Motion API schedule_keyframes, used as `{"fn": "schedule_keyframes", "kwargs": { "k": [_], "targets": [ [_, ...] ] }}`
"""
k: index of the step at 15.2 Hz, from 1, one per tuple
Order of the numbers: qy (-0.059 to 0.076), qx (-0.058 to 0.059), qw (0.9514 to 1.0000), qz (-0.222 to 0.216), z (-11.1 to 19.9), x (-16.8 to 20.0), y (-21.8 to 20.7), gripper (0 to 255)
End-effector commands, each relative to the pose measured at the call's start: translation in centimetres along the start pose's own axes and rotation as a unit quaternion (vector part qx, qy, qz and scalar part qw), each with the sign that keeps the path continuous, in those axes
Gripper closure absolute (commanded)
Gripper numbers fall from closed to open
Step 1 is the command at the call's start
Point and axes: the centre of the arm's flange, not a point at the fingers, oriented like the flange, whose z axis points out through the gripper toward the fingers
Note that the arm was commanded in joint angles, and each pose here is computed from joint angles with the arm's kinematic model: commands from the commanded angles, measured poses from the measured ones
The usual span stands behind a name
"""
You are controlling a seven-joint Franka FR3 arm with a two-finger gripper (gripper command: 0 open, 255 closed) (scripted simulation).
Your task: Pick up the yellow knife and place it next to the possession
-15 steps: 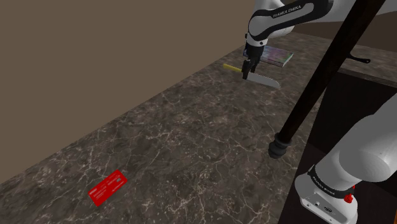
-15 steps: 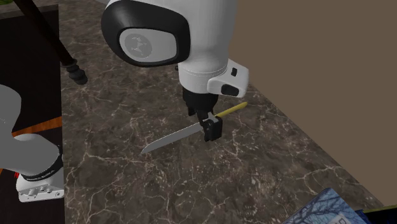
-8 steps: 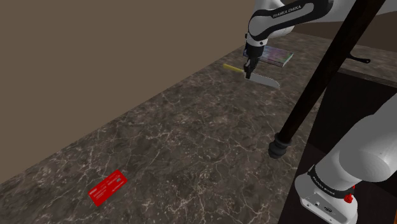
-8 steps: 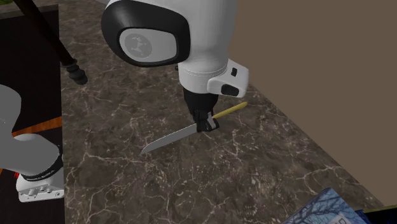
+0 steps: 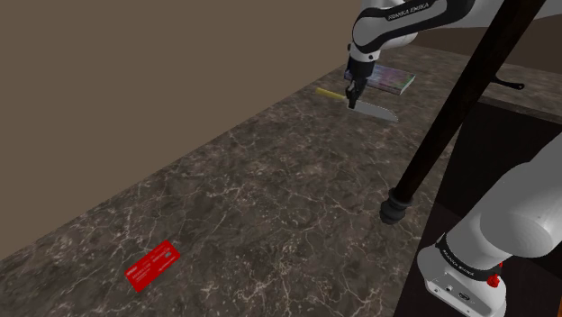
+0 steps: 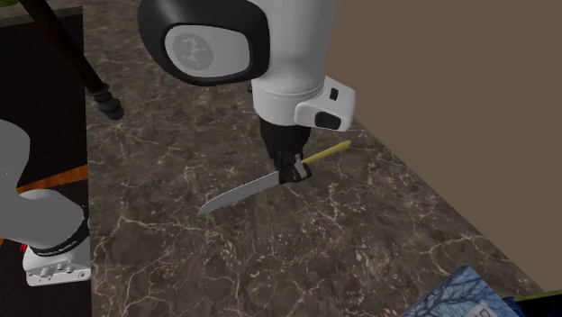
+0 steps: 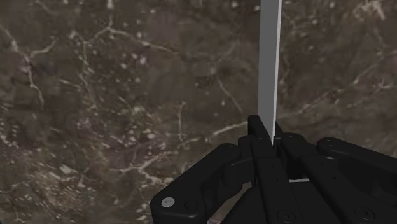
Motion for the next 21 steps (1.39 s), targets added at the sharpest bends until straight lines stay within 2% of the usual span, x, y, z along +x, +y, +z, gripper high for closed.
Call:
{"fn": "schedule_keyframes", "kwargs": {
  "k": [1,20,21],
  "targets": [
    [0.0,0.0,1.0,0.0,-0.9,-0.1,0.0,255],
    [0.0,0.0,1.0,0.0,-10.6,-0.3,0.0,255],
    [0.0,0.0,1.0,0.0,-10.6,-0.5,-1.3,255]
  ]
}}
